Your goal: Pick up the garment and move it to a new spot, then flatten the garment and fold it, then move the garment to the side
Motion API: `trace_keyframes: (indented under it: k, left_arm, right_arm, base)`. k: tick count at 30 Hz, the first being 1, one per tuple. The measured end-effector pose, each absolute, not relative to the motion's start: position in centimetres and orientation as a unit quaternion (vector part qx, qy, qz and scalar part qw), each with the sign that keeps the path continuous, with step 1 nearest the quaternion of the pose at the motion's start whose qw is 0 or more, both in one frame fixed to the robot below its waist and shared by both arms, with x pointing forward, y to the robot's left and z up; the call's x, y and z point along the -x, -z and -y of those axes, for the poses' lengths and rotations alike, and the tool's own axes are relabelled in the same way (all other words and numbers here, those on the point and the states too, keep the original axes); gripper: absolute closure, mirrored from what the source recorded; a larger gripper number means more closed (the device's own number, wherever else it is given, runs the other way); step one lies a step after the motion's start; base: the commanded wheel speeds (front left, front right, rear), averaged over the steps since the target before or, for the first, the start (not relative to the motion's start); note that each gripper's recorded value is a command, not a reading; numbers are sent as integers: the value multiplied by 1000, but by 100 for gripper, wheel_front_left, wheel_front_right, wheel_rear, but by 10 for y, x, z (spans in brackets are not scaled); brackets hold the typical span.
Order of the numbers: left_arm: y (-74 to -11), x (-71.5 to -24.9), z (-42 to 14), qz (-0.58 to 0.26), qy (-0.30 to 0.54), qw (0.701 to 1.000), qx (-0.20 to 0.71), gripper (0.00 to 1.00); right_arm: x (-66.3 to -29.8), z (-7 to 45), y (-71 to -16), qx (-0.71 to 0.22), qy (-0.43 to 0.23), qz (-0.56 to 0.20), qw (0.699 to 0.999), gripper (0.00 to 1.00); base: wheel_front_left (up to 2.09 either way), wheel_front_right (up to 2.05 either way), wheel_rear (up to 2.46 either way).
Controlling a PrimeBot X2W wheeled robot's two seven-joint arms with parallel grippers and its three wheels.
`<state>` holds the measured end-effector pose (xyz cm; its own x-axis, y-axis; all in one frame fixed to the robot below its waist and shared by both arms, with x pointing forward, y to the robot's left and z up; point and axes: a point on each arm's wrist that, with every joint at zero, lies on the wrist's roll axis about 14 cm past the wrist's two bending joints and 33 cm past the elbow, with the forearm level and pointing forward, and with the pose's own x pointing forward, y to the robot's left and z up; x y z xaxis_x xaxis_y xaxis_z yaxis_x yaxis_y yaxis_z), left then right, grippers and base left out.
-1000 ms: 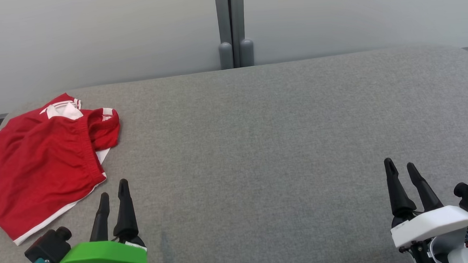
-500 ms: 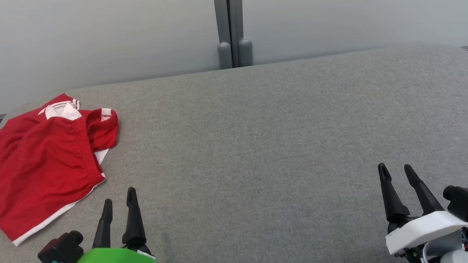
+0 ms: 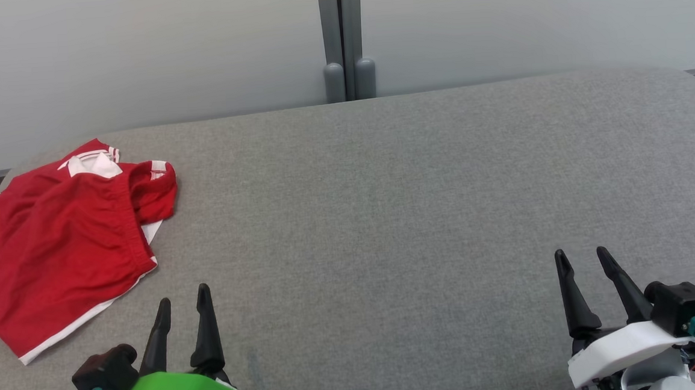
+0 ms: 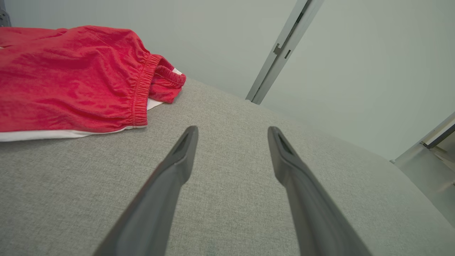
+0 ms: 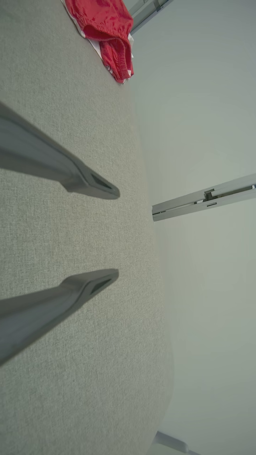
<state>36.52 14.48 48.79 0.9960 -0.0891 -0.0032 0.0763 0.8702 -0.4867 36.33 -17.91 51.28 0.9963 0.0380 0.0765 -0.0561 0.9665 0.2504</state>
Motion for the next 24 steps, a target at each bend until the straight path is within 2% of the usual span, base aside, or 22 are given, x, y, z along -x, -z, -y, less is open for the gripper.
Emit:
trace_keyframes:
  k: [24]
  left_arm:
    - [-479,-362,-140,-14,56,981,187,0]
  right_arm:
    - [-362,171,-514,-36,-44,47,997,0]
  base:
    - [0,0,0]
